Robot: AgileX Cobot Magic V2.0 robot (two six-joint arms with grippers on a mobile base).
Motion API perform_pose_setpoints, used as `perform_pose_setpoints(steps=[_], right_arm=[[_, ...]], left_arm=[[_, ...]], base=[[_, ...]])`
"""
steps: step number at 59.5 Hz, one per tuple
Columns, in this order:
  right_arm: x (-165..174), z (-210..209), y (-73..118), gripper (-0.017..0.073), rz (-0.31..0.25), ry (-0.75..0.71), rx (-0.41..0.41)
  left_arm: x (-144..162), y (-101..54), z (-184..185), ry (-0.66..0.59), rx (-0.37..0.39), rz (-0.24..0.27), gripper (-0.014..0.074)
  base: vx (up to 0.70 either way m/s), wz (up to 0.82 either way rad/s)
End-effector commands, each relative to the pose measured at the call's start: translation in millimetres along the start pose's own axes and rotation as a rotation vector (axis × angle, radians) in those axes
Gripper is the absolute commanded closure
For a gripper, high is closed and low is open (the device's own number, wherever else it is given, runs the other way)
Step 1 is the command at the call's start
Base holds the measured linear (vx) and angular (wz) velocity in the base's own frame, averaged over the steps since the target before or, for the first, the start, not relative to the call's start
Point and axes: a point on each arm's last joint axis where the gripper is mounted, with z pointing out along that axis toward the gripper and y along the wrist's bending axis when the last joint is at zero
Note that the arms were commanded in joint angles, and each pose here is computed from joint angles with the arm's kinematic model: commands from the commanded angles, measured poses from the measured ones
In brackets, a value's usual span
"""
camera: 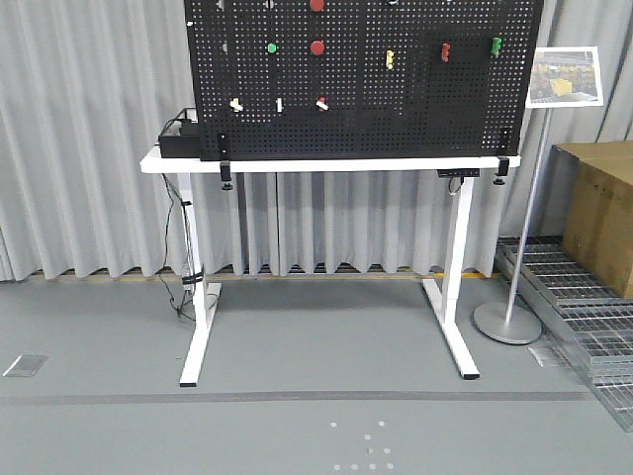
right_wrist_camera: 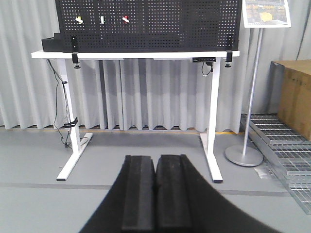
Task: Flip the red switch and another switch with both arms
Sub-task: 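Drive the base forward up to the black pegboard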
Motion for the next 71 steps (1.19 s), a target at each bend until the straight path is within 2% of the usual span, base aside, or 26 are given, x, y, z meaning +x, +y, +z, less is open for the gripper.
perform_pose_setpoints(steps=[1, 49, 71], right_arm=[[-6.6, -0.8, -0.5, 0.0566, -0.009, -0.09, 0.008], [-6.6, -0.8, -0.5, 0.0566, -0.009, -0.09, 0.008], [-6.6, -0.8, -0.5, 0.0566, -0.009, -0.09, 0.008]], left_arm=[[-1.4, 0.5, -0.5, -0.075, -0.006, -0.012, 0.0591], [-1.4, 0.5, -0.5, -0.075, -0.006, -0.012, 0.0591], [-1.4, 0.5, -0.5, -0.075, -0.006, -0.012, 0.0591]], base=[[0.0, 0.0], [0.0, 0.0], [0.15, -0.02]])
